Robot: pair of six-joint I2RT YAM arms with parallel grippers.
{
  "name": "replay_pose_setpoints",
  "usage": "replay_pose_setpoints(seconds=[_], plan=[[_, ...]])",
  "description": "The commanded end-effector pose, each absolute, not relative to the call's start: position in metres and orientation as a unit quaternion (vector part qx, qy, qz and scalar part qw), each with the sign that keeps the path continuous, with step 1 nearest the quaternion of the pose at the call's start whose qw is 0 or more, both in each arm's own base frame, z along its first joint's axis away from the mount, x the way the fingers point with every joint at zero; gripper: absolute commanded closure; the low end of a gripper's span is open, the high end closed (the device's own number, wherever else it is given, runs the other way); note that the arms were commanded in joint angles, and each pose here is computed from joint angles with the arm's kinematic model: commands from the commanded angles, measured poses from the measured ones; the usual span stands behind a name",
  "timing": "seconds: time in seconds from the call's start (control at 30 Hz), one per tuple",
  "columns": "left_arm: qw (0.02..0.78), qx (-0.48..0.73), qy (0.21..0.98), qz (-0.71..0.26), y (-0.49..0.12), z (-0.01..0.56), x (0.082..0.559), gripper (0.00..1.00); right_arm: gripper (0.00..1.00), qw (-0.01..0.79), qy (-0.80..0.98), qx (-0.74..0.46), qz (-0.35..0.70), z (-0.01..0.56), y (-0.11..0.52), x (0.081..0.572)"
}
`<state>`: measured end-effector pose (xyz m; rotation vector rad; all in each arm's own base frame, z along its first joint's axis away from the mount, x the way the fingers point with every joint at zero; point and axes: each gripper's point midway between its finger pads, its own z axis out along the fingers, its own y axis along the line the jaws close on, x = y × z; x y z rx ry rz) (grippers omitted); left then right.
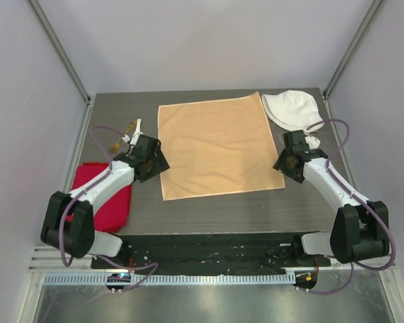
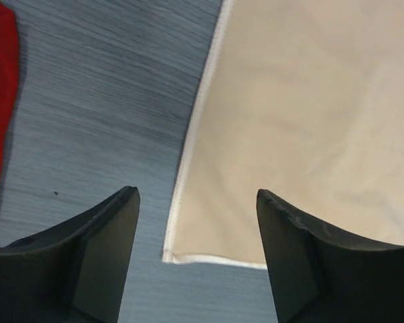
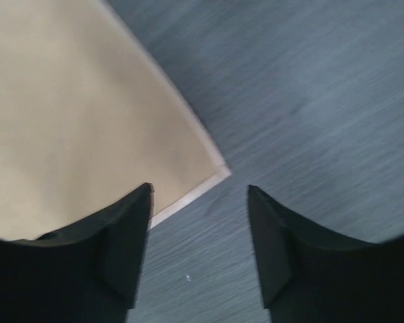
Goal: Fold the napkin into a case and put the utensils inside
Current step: Pick up the flattened napkin from the center of the board.
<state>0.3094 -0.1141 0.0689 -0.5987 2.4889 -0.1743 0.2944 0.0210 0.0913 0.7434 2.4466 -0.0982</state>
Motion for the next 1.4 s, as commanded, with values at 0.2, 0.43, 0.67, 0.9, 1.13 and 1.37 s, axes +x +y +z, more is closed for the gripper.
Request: replay_pose_setpoints(seconds=[0.2, 0.43, 0.67, 0.9, 1.13, 1.37], plan=[[0.262, -0.211, 0.941, -0.032, -0.138, 0.074, 0.244, 0.37, 0.58, 0.27, 0.909, 0.315, -0.031, 0.057, -0.005, 0.293], [0.276, -0.213, 0.936, -0.051, -0.143, 0.073, 0.238, 0.4, 0.57, 0.248, 0.92, 0.302, -0.042, 0.038, 0.0, 0.288], [0.277, -0.217, 0.936, -0.01, -0.133, 0.076, 0.241, 0.38, 0.54, 0.219, 0.928, 0.292, -0.068, 0.022, 0.005, 0.274], [0.288, -0.233, 0.929, 0.015, -0.123, 0.08, 0.242, 0.37, 0.55, 0.196, 0.931, 0.296, -0.086, 0.005, 0.003, 0.267], [0.266, -0.229, 0.936, 0.006, -0.129, 0.072, 0.236, 0.4, 0.82, 0.209, 0.931, 0.29, -0.076, 0.006, 0.004, 0.27], [0.191, -0.22, 0.957, 0.004, -0.148, 0.031, 0.227, 0.41, 0.94, 0.229, 0.929, 0.286, -0.047, 0.021, 0.013, 0.269]])
